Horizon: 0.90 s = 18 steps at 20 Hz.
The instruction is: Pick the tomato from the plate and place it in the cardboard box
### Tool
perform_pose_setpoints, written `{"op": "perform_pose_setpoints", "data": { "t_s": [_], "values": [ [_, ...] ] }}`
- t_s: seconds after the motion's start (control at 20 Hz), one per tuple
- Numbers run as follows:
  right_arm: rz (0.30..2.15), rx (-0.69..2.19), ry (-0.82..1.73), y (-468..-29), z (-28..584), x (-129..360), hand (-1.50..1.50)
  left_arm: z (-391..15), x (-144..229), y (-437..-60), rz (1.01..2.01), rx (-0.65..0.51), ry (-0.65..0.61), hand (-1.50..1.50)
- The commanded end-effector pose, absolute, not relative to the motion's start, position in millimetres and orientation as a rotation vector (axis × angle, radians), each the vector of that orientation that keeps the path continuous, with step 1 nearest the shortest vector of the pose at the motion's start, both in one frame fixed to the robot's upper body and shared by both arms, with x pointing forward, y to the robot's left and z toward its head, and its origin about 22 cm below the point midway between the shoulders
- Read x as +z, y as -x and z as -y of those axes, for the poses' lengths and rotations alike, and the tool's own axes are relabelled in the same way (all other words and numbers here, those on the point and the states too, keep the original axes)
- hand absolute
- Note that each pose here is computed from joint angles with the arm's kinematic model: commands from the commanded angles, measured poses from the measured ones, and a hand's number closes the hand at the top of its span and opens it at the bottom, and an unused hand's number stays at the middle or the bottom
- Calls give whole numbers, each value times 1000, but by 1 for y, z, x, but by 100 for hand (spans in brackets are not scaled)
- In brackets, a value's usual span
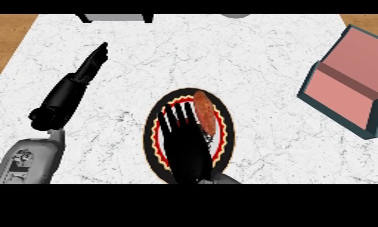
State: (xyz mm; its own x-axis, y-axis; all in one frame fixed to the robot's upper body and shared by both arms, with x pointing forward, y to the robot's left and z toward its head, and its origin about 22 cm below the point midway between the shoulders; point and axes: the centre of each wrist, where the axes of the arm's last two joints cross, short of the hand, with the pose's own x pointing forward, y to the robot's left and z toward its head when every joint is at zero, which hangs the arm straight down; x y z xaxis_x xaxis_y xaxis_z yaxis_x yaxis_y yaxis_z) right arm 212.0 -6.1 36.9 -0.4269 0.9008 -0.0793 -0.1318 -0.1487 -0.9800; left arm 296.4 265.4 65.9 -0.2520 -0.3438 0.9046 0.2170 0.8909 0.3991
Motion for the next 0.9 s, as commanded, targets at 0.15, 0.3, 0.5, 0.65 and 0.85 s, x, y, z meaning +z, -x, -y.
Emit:
{"op": "perform_pose_setpoints", "data": {
  "t_s": [0.15,0.3,0.5,0.65,0.85],
  "values": [
    [1282,1655,997,-222,8,16,-150,-276,61,-277,1751,-539,-87,0],
    [1290,1681,967,-233,14,18,-150,-274,46,-289,1751,-536,-96,0],
    [1238,1689,940,-246,8,2,-150,-267,64,-296,1754,-543,-74,0],
    [1348,1774,907,-250,12,5,150,-264,67,-301,1734,-551,-104,0],
    [1507,1758,946,-252,14,11,150,-269,66,-298,1753,-511,-106,0]
  ]
}}
